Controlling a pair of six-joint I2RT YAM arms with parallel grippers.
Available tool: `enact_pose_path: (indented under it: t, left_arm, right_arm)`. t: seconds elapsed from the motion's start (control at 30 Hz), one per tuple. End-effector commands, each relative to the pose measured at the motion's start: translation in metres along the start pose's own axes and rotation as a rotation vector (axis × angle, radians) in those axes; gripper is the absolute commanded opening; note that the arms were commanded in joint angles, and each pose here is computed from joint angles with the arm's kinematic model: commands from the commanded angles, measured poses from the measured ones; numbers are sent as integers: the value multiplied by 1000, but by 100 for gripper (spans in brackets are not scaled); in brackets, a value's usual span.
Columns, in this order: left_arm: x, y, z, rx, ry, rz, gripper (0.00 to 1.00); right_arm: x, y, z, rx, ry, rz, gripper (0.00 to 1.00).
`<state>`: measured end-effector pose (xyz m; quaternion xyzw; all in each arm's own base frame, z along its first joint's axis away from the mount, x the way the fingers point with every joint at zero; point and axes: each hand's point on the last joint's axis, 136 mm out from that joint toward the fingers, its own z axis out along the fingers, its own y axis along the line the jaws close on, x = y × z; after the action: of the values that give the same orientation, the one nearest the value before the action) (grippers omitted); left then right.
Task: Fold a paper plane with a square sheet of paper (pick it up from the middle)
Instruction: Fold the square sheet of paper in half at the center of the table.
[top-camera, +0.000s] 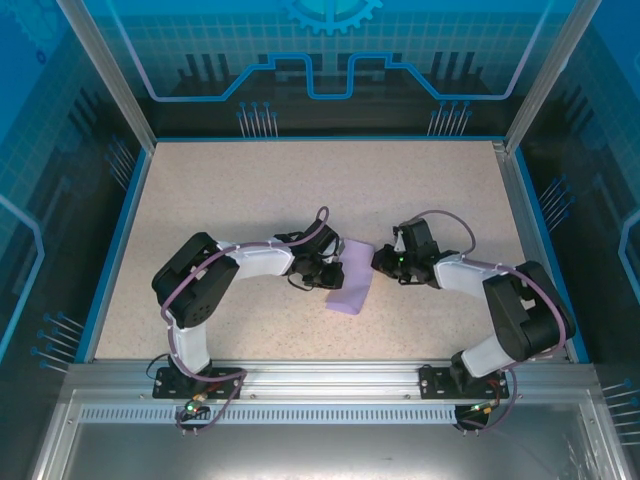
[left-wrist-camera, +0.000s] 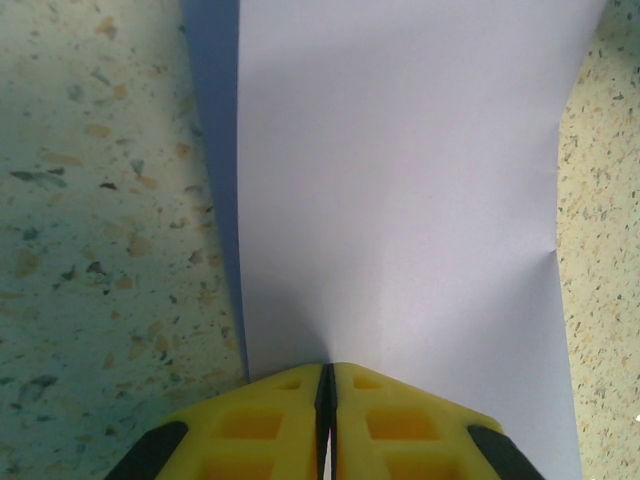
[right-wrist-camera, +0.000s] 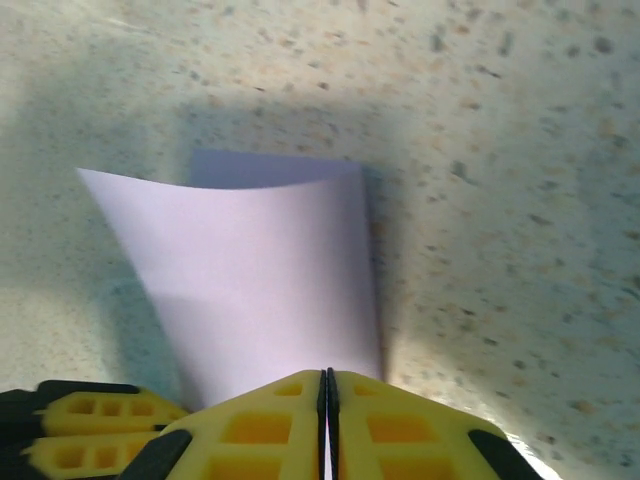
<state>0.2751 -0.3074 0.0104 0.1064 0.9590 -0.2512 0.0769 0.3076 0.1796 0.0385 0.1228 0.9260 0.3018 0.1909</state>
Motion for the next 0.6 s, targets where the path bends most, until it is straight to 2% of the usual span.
enact_pose_path:
  t: [0.0, 0.3, 0.57]
  left_arm:
    - [49, 47, 16, -180, 160, -32, 13]
    - [49, 46, 16, -183, 164, -26, 13]
    - [51, 51, 14, -205, 165, -19, 13]
  right_arm:
    - [-2, 23, -1, -56, 2, -23, 12]
    - [-2, 22, 30, -40, 30, -45, 11]
    - [-3, -14, 38, 59, 37, -34, 11]
